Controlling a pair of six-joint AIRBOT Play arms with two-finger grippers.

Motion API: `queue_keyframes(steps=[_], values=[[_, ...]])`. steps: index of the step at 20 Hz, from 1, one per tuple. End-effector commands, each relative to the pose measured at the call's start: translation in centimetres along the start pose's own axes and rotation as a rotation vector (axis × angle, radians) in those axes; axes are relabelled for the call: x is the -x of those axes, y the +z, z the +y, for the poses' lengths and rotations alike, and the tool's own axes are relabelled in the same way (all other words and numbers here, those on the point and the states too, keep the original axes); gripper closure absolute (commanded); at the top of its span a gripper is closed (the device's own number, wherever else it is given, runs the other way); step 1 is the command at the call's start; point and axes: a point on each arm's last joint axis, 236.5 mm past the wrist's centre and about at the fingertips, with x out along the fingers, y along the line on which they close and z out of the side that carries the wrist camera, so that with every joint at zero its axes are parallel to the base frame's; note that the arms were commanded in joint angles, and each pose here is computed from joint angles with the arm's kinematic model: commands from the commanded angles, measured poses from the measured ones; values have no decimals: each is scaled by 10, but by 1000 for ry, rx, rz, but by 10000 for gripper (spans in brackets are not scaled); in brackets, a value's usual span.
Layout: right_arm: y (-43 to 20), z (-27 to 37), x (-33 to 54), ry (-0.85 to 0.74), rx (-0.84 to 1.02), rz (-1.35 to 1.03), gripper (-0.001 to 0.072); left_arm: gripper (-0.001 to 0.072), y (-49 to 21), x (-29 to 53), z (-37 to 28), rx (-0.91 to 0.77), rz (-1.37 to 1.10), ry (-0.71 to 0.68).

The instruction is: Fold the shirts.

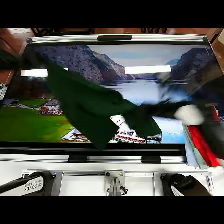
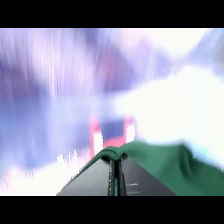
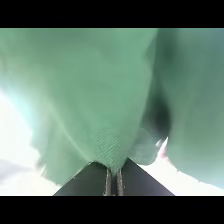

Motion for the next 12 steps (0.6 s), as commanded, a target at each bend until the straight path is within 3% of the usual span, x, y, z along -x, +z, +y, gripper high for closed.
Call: queue_keyframes(steps=[1,4,6,9,12], values=[[121,-40,231,-272,116,-594,650,671,140,158,-89,-268,-492,68],[152,35,433,-84,168,-1177,651,671,178,320,-202,-397,-885,24],[140,60,500,-14,203,-1343,650,672,166,410,-257,-460,-1102,10],[129,65,510,0,205,-1336,650,672,136,476,-281,-490,-1215,103],[122,50,477,-53,187,-1190,650,672,119,466,-246,-462,-1085,285]])
